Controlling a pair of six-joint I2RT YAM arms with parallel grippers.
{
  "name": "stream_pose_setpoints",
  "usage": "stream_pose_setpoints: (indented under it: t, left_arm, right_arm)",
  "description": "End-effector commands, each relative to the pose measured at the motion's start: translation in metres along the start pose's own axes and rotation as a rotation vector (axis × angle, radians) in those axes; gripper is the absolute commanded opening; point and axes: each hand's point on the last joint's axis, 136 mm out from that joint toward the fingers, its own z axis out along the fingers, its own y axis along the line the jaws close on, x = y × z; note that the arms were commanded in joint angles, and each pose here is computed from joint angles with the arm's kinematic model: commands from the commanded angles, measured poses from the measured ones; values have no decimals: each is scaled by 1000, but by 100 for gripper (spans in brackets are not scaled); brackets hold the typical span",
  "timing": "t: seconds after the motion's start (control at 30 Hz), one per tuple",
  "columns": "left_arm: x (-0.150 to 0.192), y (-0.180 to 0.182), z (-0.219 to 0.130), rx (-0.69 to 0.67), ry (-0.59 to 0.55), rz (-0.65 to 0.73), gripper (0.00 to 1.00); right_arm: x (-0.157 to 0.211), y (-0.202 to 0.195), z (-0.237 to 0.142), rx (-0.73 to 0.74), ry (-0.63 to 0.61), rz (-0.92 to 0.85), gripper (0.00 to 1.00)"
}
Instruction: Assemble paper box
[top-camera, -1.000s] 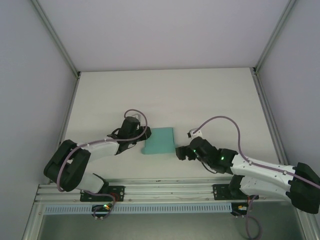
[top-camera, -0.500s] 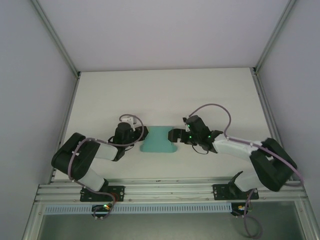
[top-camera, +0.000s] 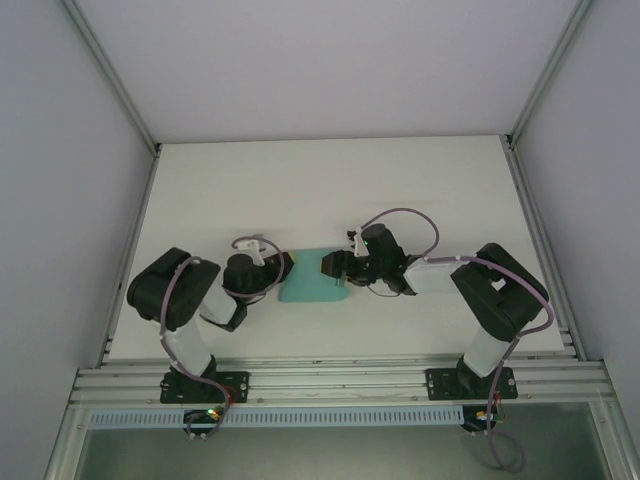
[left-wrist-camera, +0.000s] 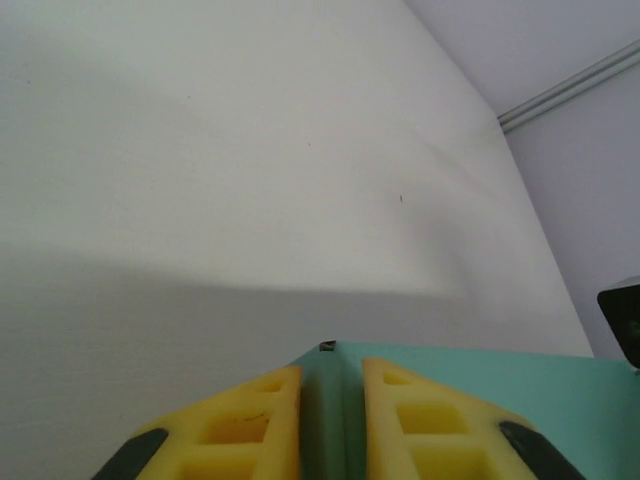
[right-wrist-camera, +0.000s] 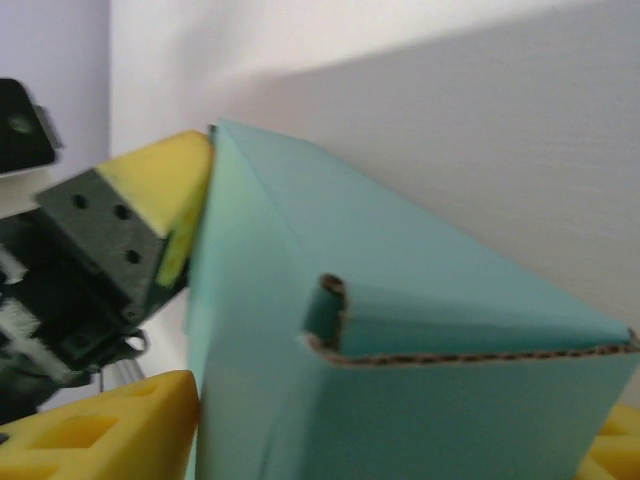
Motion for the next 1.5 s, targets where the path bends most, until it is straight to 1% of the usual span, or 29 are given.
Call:
stream_pose_setpoints:
  t: [0.0, 0.07, 0.1, 0.13, 0.23, 0.27, 0.3, 0.33, 0.4, 0.5, 0.6, 0.7, 0.77, 0.8, 0.9, 1.0, 1.1, 1.17, 1.27, 1.33, 1.43, 1.47]
  left_arm:
    - [57, 50, -14, -160, 183, -90, 25]
    - [51, 42, -12, -125, 167, -82, 27]
    - [47, 37, -11, -109, 160, -73, 31]
    - [44, 31, -10, -94, 154, -64, 37]
    - [29, 7, -7, -49, 152, -13, 56]
    - [23, -1, -5, -45, 156, 10, 67]
    - [17, -12, -6, -45, 163, 51, 77]
    - [10, -23, -7, -54, 162, 103, 82]
    - [-6, -45, -13, -110, 148, 254, 100]
    - [-23, -75, -29, -172, 119, 540, 100]
    - [-23, -110, -41, -75, 119, 777, 100]
    - [7, -139, -51, 88, 204, 1012, 100]
    - [32, -153, -56, 162, 265, 1189, 100]
    - [39, -157, -56, 168, 272, 1265, 100]
    - [46, -168, -50, 146, 242, 1455, 100]
    - [48, -178, -40, 148, 231, 1542, 100]
    - [45, -181, -29, 129, 196, 1573, 100]
    - [40, -178, -22, 90, 171, 1599, 100]
    - [42, -176, -18, 80, 184, 1614, 100]
    - [44, -180, -19, 103, 176, 1606, 95]
    - [47, -186, -23, 150, 158, 1597, 81]
    - [47, -187, -23, 152, 157, 1593, 78]
  right_arm:
    - [-8, 25, -6, -112, -21, -24, 59]
    - [-10, 23, -11, -103, -33, -20, 54]
    - [-11, 21, -14, -95, -40, -11, 51]
    - [-12, 19, -17, -87, -44, -3, 51]
    - [-15, 10, -29, -55, -62, 34, 49]
    - [-16, 8, -33, -49, -66, 37, 48]
    - [-17, 7, -38, -38, -72, 42, 47]
    - [-18, 5, -43, -25, -79, 50, 47]
    - [-20, 1, -55, 7, -83, 71, 46]
    - [-25, -8, -77, 63, -93, 153, 44]
    - [-31, -11, -102, 106, -94, 251, 43]
    - [-33, -7, -126, 109, -64, 389, 43]
    - [-29, -3, -140, 101, -15, 521, 42]
    - [-28, 2, -144, 81, 9, 558, 42]
    - [-24, 16, -152, 26, 73, 623, 42]
    - [-19, 24, -155, 1, 136, 682, 39]
    - [-16, 31, -155, -26, 192, 714, 38]
    - [-15, 34, -155, -42, 210, 715, 39]
    - [-13, 34, -155, -36, 222, 717, 39]
    - [-13, 33, -154, -36, 229, 721, 39]
    - [-12, 32, -151, -37, 238, 734, 40]
    - [-13, 32, -151, -46, 240, 731, 39]
